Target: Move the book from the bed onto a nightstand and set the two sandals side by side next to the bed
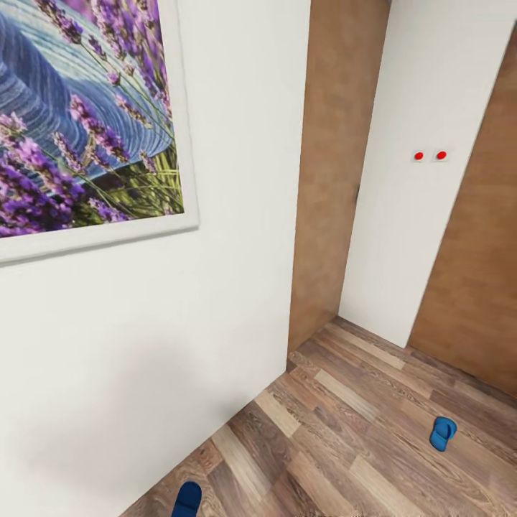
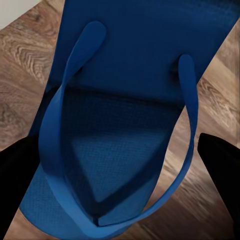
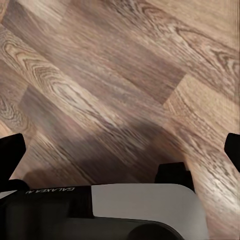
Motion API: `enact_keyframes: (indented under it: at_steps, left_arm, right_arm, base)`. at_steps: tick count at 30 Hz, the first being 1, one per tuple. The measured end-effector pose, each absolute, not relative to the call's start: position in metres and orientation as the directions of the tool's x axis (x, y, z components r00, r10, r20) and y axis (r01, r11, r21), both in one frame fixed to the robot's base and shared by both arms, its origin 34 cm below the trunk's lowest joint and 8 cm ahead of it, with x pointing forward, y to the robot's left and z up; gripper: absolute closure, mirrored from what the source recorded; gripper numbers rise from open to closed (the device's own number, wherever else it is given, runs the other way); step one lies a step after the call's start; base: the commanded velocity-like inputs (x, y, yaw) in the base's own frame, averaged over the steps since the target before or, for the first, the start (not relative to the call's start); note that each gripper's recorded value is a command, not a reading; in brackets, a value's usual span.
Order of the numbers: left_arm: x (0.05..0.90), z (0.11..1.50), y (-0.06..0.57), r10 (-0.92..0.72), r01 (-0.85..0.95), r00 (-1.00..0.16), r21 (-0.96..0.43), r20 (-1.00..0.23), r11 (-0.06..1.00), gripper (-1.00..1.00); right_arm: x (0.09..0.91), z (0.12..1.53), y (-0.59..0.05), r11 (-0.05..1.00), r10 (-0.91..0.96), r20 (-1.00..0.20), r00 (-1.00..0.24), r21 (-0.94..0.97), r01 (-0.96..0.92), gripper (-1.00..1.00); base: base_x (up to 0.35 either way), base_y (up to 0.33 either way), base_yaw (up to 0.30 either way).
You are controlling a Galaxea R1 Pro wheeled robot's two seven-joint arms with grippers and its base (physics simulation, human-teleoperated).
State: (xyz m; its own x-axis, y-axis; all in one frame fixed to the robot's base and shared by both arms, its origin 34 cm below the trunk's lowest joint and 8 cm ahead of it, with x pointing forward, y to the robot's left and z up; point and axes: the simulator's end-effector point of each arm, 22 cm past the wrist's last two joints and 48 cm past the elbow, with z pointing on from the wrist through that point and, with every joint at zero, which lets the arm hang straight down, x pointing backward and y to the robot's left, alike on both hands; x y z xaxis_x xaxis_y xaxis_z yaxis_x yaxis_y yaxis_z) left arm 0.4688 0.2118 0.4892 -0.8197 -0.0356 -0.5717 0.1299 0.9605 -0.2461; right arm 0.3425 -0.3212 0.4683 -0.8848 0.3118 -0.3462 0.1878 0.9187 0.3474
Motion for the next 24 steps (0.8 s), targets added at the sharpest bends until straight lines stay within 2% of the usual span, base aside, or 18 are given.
enact_keyframes:
  at_steps: [24]
  left_arm:
    - [0.4687, 0.4892, 0.2115, -0.036, 0.130, -0.820, -0.247, -0.572, 0.960, 1.00]
  right_arm:
    - [0.3425, 0.4683, -0.3212, 0.919, 0.311, -0.346, -0.885, 0.347, 0.188, -1.00]
  base:
    - [0.000, 0.000, -0.241]
